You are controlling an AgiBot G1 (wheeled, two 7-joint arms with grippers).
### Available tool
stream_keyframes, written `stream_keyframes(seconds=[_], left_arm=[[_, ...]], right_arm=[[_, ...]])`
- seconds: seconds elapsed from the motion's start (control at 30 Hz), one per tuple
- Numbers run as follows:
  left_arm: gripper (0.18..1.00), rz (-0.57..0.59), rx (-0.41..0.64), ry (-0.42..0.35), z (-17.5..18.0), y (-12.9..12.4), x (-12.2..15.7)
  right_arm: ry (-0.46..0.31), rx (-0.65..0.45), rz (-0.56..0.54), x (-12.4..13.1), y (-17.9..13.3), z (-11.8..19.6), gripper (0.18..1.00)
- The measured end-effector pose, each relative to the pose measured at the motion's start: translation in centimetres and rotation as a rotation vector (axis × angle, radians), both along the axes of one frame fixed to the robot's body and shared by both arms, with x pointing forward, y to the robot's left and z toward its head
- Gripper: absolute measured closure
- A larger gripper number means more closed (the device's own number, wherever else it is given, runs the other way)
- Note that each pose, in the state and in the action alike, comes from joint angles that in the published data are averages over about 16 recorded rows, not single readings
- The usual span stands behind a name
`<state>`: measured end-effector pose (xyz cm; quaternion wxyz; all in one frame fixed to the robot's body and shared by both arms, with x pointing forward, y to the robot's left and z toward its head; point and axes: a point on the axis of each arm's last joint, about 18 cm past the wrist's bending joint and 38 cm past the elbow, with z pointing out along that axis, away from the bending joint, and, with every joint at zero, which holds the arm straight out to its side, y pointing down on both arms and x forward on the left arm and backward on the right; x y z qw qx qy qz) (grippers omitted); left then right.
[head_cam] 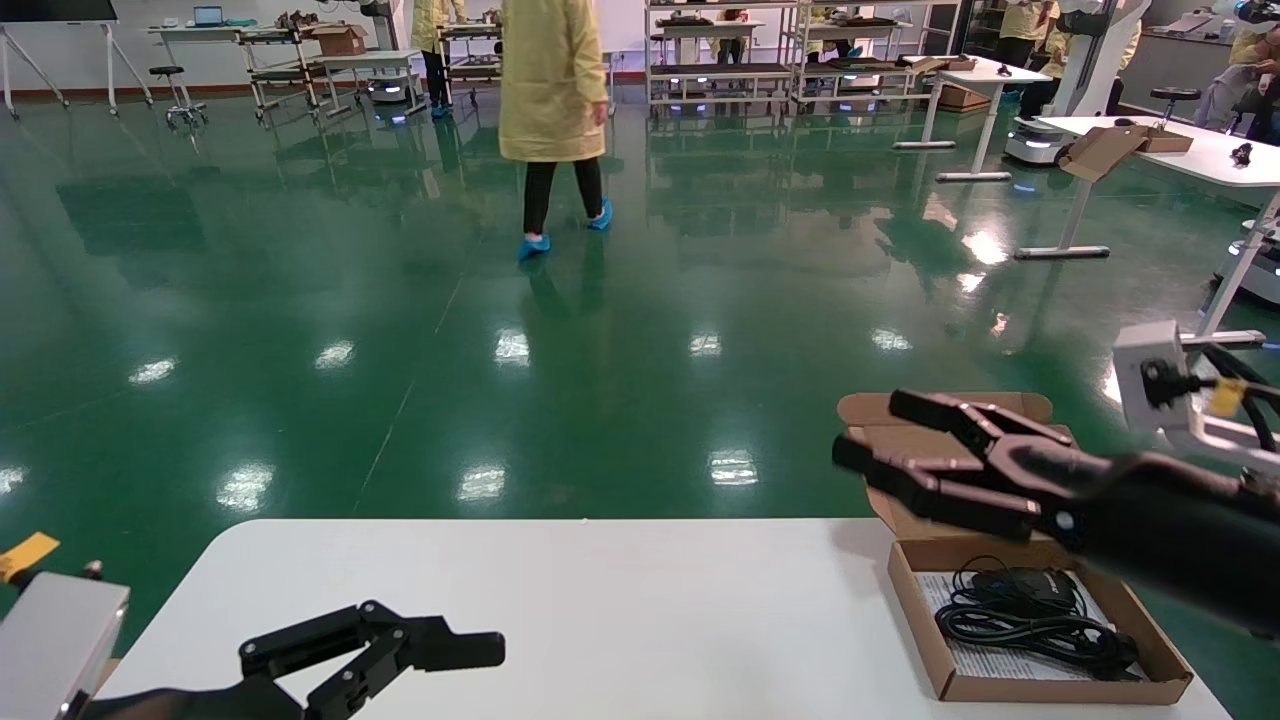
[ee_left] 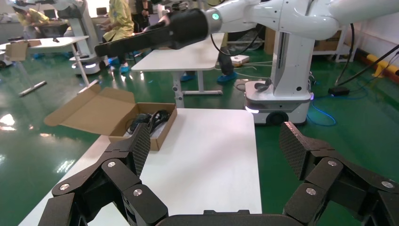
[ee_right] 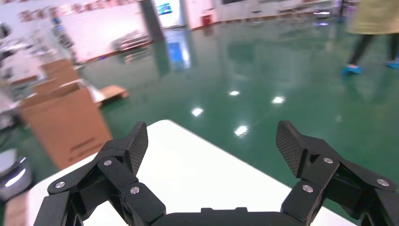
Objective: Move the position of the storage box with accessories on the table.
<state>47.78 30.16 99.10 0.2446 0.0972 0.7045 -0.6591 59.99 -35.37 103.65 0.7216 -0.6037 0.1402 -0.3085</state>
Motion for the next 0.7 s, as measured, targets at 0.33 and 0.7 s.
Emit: stream_keyframes(seconds=[0.33,0.7], left_arm=[[0.184,0.000,0.000,0.000,0.0,0.0,0.0],[0.184,0.000,0.000,0.000,0.0,0.0,0.0]], right_arm=[[-0.091,-0.150,0.167,-5.3,2.5,-1.6,0.178],[-0.176,-0.318,0.341,-11.1,4.8,-3.8,0.178]])
